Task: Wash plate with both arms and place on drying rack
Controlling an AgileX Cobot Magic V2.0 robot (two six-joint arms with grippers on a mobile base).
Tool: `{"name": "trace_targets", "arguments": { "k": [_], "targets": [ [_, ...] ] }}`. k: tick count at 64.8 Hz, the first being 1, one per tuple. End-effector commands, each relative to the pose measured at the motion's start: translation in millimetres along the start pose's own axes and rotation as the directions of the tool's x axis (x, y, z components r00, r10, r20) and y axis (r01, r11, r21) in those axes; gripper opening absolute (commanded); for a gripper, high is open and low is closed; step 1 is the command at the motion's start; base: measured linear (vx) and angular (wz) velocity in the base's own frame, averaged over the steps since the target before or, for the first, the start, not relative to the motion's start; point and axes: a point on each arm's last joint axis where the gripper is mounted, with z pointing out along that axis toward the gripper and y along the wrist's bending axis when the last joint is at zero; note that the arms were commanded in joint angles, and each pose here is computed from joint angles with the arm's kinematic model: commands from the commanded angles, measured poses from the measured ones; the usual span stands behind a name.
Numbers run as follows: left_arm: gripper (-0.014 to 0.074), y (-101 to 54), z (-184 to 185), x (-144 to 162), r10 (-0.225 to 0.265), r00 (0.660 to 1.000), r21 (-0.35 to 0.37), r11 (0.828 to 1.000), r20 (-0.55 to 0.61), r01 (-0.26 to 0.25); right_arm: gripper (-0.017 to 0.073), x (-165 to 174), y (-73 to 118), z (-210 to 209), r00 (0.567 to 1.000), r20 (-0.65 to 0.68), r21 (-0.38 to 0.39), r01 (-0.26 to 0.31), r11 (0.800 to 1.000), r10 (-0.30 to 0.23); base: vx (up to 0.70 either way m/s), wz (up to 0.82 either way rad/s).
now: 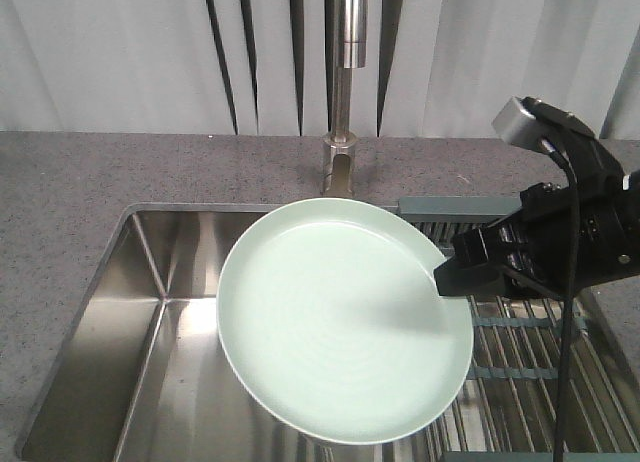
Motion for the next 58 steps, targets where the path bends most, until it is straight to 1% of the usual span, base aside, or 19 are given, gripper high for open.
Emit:
{"name": "trace_targets", "arguments": {
  "k": [1,12,16,20,27,37,42,48,52,53,55,56,58],
  "targets": [
    [-0.0006,-1.2,7,-15,-0.013,0.998,0.007,1.0,0.058,0.012,-0.0008,-5,10.3,-12,0.997,0.078,-0.034,0.012,0.999,-0.009,0.0,0.0],
    [0.0,-0.8,24,-14,-0.017,1.0,0.006,1.0,0.005,0.017,-0.0008,-5,10.3,-12,0.997,0.078,-0.034,0.012,0.999,-0.009,0.0,0.0],
    [0.0011,-0.6,29,-14,-0.019,1.0,0.005,1.0,-0.004,0.019,-0.0008,-5,10.3,-12,0.997,0.078,-0.034,0.012,0.999,-0.009,0.0,0.0],
    [0.0042,-0.4,35,-15,-0.02,1.0,0.004,1.0,-0.009,0.02,-0.0008,-5,10.3,-12,0.997,0.078,-0.034,0.012,0.999,-0.009,0.0,0.0],
    [0.0134,-0.9,43,-21,-0.025,0.998,0.007,1.0,-0.056,0.026,-0.0008,-5,10.3,-12,0.997,0.078,-0.034,0.012,0.999,-0.009,0.0,0.0],
    [0.0351,-2.2,52,-40,-0.026,0.994,0.016,0.999,-0.104,0.028,-0.0008,-5,10.3,-12,0.997,0.078,-0.034,0.012,0.999,-0.009,0.0,0.0],
    [0.0446,-2.5,56,-48,-0.017,0.992,0.019,1.0,-0.122,0.02,-0.0008,-5,10.3,-12,0.997,0.078,-0.034,0.012,0.999,-0.009,0.0,0.0],
    [0.0519,-3.5,62,-57,0.003,0.991,0.031,1.0,-0.133,0.001,-0.0008,-5,10.3,-12,0.997,0.078,-0.034,0.012,0.999,-0.009,0.0,0.0],
    [0.0547,-5.5,67,-63,0.024,0.99,0.056,0.998,-0.137,-0.017,-0.0008,-5,10.3,-12,0.997,0.078,-0.034,0.012,0.999,-0.009,0.0,0.0],
    [0.0552,-6.1,69,-64,0.022,0.99,0.062,0.998,-0.14,-0.014,-0.0008,-5,10.3,-12,0.997,0.078,-0.034,0.012,0.999,-0.009,0.0,0.0],
    [0.0559,-8.0,70,-69,0.039,0.99,0.084,0.996,-0.135,-0.028,-0.0008,-5,10.3,-12,0.997,0.078,-0.034,0.012,0.999,-0.009,0.0,0.0],
    [0.0561,-8.7,72,-70,0.057,0.989,0.095,0.995,-0.139,-0.044,-0.0008,-5,10.3,-12,0.997,0.078,-0.034,0.012,0.999,-0.009,0.0,0.0],
    [0.0562,-10.6,75,-73,0.07,0.988,0.117,0.992,-0.14,-0.054,-0.0008,-5,10.3,-12,0.997,0.078,-0.034,0.012,0.999,-0.009,0.0,0.0]
  ]
}}
